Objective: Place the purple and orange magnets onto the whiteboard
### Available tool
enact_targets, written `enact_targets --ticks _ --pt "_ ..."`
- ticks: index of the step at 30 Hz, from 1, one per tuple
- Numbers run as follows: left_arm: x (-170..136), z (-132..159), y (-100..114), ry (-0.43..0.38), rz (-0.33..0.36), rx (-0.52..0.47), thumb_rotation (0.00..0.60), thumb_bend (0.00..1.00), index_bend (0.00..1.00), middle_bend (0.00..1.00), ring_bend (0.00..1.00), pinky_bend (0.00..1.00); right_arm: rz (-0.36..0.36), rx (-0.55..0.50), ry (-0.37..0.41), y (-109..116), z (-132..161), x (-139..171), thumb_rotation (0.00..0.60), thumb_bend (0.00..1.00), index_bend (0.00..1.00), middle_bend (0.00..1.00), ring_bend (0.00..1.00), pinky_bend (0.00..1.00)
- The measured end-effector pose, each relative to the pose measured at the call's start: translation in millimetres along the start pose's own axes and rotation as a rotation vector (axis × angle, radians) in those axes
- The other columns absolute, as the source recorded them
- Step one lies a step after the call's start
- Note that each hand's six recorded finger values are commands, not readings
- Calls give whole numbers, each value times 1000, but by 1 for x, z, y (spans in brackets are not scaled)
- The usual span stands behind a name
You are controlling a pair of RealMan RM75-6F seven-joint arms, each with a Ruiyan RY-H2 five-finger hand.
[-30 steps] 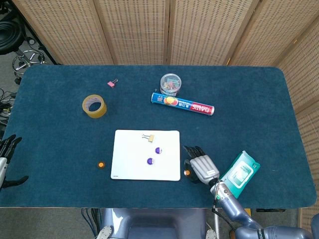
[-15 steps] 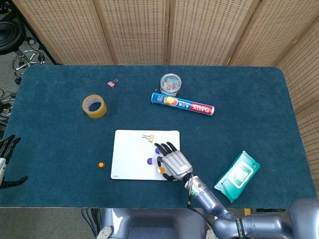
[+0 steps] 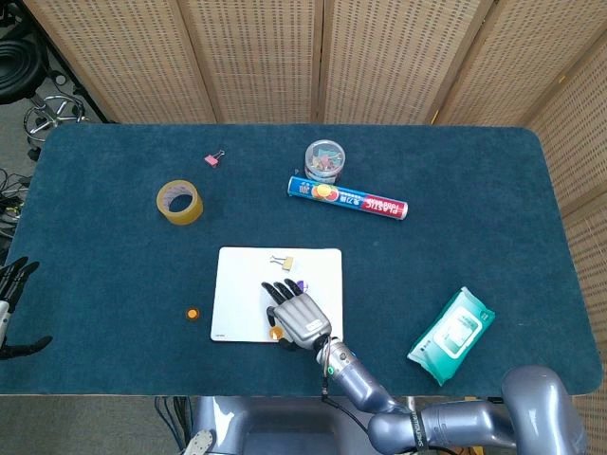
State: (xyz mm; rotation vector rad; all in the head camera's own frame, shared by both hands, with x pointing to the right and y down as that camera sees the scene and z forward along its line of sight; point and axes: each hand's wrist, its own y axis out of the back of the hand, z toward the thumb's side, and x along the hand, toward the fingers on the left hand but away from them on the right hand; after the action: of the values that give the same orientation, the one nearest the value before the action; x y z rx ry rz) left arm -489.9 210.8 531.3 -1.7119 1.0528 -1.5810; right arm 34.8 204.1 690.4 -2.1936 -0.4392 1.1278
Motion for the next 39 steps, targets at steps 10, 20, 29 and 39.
enact_targets --ticks 10,20,29,39 --pt "1 -1 0 1 -4 -1 600 112 0 0 0 0 11 -1 16 -4 24 -22 600 421 574 0 0 0" --pt "1 -1 0 2 -4 -4 600 111 0 0 0 0 15 -10 -4 -13 29 -37 600 421 583 0 0 0" --pt "1 -2 1 3 -4 -10 600 111 0 0 0 0 20 -23 -4 -17 34 -42 600 421 533 0 0 0" --pt "1 -3 2 4 -2 -13 600 111 0 0 0 0 8 -42 12 -9 34 -39 600 420 265 0 0 0"
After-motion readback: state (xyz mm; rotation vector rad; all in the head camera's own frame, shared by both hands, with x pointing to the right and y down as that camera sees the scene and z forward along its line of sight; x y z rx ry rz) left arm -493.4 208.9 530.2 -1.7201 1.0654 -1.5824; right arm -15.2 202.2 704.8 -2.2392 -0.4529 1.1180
